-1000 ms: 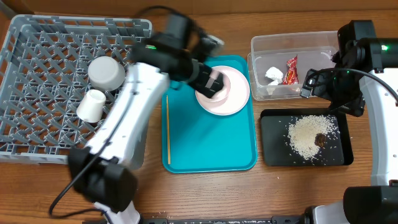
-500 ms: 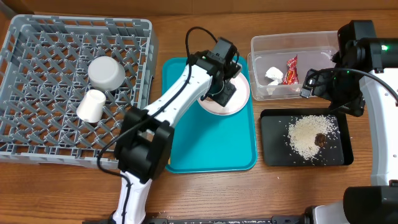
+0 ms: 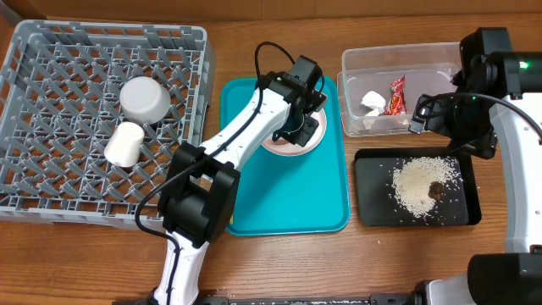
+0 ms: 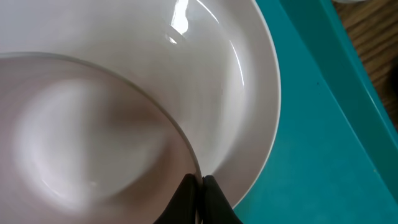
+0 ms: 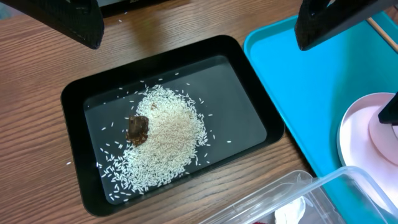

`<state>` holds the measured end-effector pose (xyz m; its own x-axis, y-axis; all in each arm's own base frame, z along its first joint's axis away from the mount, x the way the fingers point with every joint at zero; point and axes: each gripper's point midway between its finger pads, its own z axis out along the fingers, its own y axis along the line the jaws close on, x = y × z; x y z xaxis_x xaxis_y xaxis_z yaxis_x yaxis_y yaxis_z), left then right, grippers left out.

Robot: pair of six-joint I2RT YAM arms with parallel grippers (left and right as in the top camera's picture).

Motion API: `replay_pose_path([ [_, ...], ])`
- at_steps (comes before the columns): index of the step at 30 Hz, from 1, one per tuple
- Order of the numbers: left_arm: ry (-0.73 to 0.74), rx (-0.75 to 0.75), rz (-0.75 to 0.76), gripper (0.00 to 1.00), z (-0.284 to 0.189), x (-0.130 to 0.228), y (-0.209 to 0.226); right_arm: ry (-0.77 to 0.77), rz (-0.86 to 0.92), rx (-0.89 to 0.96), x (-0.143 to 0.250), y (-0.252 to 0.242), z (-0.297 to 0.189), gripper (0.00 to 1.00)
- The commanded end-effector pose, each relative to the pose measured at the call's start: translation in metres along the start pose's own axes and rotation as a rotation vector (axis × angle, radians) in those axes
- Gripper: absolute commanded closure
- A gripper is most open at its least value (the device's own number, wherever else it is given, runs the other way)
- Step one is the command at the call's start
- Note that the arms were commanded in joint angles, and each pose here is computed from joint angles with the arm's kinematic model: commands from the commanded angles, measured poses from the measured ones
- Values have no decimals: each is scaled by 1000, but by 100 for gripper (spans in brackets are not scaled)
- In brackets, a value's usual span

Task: Sort waste into correct bins and load items into the dishwasher
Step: 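Reach the left gripper to the pink plate stack and grasp the top plate, then carry the pink plate to the dish rack and stand it upright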

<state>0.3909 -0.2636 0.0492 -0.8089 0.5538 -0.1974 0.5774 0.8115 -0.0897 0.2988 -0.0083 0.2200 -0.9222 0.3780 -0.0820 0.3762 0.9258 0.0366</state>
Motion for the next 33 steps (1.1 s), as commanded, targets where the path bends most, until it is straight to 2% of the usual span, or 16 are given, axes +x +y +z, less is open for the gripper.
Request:
replay_pose_path([
  [1,-30,22,-7,96,-21,-11,-4,-8,-4,-4,0,-1,-3,0],
  [5,-111,13,-30,96,-70,-31,4,-8,-4,-4,0,-1,-3,0],
  [11,-319,-1,-137,96,-172,-53,45,-8,-4,-4,0,-1,-3,0],
  [16,-455,162,-153,96,-225,-48,79,-10,-4,-5,0,0,-3,0],
  [20,-549,379,-159,96,-246,-34,112,-10,-4,-5,0,0,-3,0],
  [25,-655,569,-236,96,-260,-18,159,-10,-4,-4,0,-1,-3,0],
  [33,-734,829,-389,96,-239,-1,219,-10,-4,-4,0,-1,-3,0],
])
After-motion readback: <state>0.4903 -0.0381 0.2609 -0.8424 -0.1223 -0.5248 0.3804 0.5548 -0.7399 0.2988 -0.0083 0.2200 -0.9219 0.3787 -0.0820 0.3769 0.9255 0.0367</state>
